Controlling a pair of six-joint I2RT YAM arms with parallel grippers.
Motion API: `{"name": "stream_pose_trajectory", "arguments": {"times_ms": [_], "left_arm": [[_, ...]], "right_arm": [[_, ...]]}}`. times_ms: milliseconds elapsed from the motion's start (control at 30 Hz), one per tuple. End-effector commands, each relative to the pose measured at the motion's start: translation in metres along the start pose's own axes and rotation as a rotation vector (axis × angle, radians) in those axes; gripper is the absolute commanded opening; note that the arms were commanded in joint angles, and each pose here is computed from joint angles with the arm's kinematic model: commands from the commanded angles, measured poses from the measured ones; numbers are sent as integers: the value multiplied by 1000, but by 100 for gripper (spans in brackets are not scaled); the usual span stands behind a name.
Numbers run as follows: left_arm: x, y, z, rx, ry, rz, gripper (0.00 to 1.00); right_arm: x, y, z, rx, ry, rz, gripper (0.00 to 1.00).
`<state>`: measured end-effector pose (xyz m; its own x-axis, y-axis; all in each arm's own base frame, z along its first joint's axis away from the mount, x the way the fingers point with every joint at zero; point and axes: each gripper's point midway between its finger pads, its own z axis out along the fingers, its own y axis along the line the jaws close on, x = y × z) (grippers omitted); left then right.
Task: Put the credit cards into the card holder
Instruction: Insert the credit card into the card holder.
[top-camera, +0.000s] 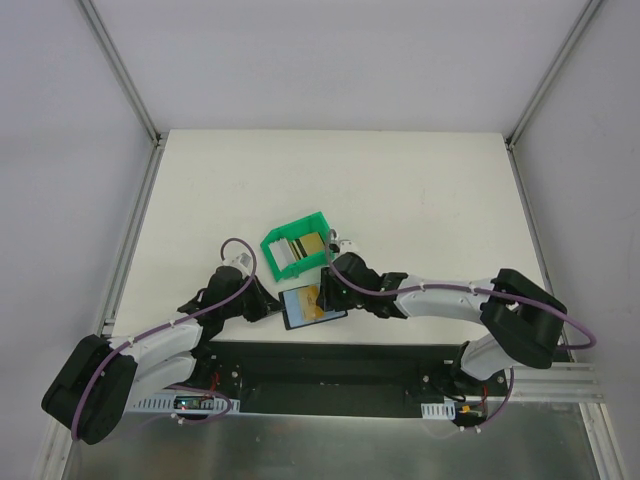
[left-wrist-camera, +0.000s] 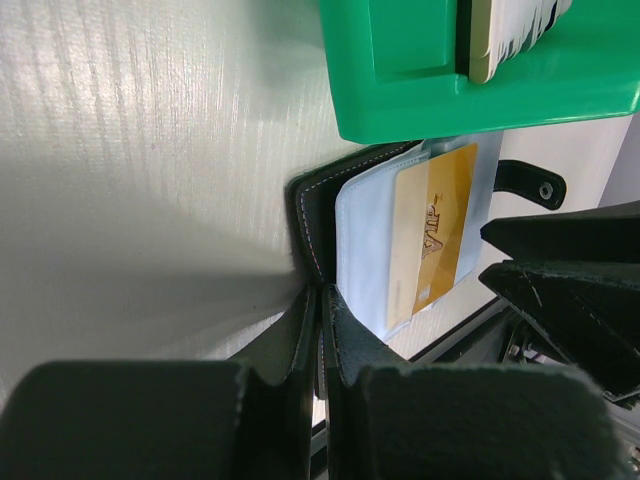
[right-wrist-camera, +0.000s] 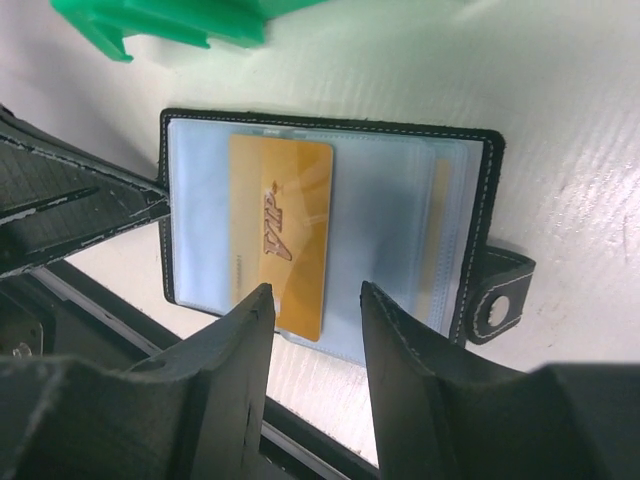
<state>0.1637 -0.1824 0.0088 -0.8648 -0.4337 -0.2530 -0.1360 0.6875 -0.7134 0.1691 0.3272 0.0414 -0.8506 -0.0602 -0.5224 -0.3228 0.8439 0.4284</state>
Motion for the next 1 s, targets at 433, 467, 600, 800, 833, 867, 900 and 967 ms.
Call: {"name": "stream_pose_trajectory", "arguments": {"times_ms": [433, 467, 600, 800, 833, 867, 900, 967], "left_arm": [[23, 48, -5, -174, 66, -15, 0], [23, 48, -5, -174, 68, -14, 0], [23, 47, -5, -171, 67, -15, 0], [22, 46, -5, -167, 67, -14, 0], [22, 46, -5, -168, 65, -16, 0], [22, 46, -5, -168, 66, -14, 0], [22, 47, -5, -171, 66, -16, 0], [22, 46, -5, -168, 65, -17, 0]], "right_arm": [[-2, 13, 15, 7, 46, -29, 42], [-2, 15, 15, -3, 49, -33, 42], [2, 26, 18, -49, 79, -43, 42], [0, 43, 18, -111, 94, -43, 40], [1, 45, 18, -118, 98, -46, 40], [0, 47, 18, -123, 99, -47, 40], [1, 49, 18, -130, 102, -47, 40], [0, 55, 18, -147, 108, -47, 39]]}}
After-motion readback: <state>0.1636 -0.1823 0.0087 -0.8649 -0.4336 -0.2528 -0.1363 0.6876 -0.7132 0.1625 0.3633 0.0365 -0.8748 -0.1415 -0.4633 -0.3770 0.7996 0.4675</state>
